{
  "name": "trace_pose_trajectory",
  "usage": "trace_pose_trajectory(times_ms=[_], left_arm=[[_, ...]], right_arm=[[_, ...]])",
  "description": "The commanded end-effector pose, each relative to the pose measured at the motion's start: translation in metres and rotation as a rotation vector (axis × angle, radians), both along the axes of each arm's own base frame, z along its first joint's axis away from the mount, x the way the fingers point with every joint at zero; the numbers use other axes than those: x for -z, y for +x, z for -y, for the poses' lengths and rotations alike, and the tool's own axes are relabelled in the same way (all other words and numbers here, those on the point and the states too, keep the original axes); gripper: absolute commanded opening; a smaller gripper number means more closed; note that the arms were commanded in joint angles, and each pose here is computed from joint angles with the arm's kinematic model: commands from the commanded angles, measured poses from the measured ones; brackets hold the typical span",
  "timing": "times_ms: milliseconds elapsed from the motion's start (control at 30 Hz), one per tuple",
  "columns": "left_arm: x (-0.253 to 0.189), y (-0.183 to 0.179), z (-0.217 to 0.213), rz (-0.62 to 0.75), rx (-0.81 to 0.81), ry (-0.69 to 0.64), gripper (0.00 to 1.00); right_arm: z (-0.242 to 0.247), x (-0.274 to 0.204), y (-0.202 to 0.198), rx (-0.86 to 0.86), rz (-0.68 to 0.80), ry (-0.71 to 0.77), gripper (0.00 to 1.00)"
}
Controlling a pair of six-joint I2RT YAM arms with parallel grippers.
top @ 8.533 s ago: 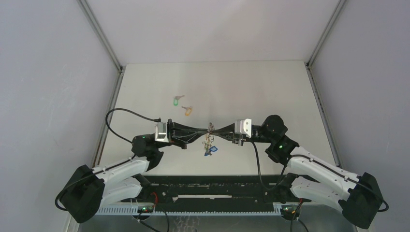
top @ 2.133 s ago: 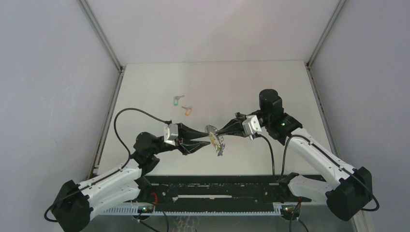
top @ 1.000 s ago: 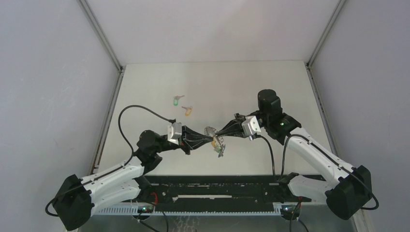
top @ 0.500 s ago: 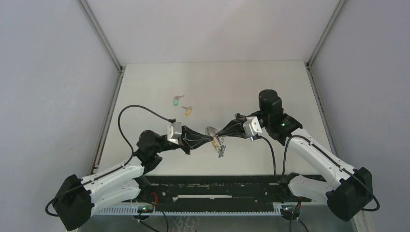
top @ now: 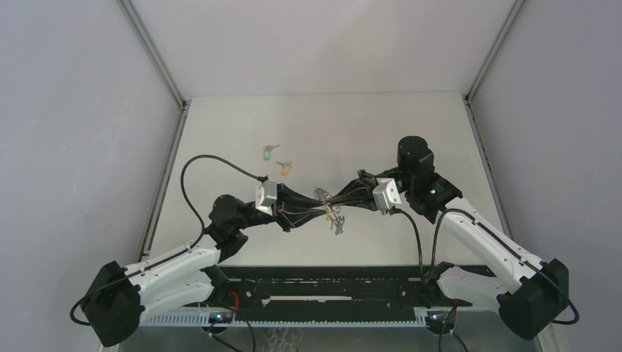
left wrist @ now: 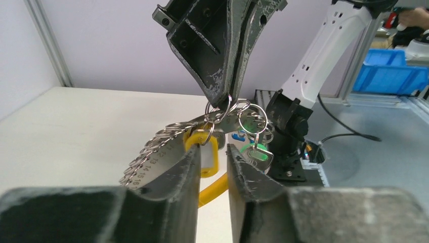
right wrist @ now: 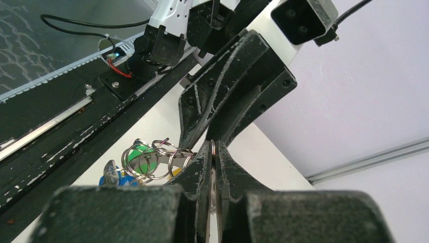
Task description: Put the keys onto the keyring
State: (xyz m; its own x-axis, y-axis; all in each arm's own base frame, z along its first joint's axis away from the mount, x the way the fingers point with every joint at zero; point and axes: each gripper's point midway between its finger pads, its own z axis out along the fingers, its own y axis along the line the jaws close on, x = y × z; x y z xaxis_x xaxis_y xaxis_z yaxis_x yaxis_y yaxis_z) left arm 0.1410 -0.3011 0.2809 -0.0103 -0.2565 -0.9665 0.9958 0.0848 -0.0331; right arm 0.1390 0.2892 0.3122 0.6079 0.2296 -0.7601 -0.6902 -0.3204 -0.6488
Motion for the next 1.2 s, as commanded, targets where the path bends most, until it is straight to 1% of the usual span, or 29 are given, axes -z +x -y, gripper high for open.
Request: trace_pose_trajectory(times_ms=[0,233,333,433,500,567,667,800,1033,1167], left_arm=[[-0.034,-0.002,-0.004,0.068,-0.018,-0.078,0.36],[-0.032,0.0,-0.017,0.16,-0.101,-0.059,0.47],[-0.034,0.003,-0.021,0.183,-0.136,-0.047,0.49],[-0.038,0.003,-0.021,0.21,-0.135,-0.049,0.5],[-0.039,0.004,-0.02,0.22,-0.135,-0.041,0.47],[-0.037,0.007,-0.018,0.232,-0.14,-0.024,0.41],[-0.033,0.012,-0.015,0.232,-0.146,-0.006,0.35],[-0.033,0.015,-0.013,0.232,-0.154,0.001,0.29],[-0.036,0.015,-0.015,0.254,-0.162,0.005,0.27],[-0.04,0.013,-0.017,0.267,-0.162,-0.005,0.29]], right_arm=[[-0.002,-0.022,-0.002,-0.008,0.065,0.048,0.0],[-0.003,-0.013,0.006,0.036,0.026,0.033,0.0],[-0.004,-0.011,0.006,0.042,0.005,0.036,0.0],[-0.008,-0.009,0.013,0.082,-0.015,0.045,0.0],[-0.011,-0.009,0.015,0.103,-0.039,0.048,0.0],[-0.013,-0.008,0.016,0.119,-0.063,0.047,0.0],[-0.015,-0.005,0.017,0.135,-0.088,0.049,0.0],[-0.017,-0.002,0.016,0.144,-0.111,0.051,0.0],[-0.019,0.002,0.016,0.15,-0.128,0.039,0.0],[-0.02,0.004,0.017,0.15,-0.136,0.034,0.0]])
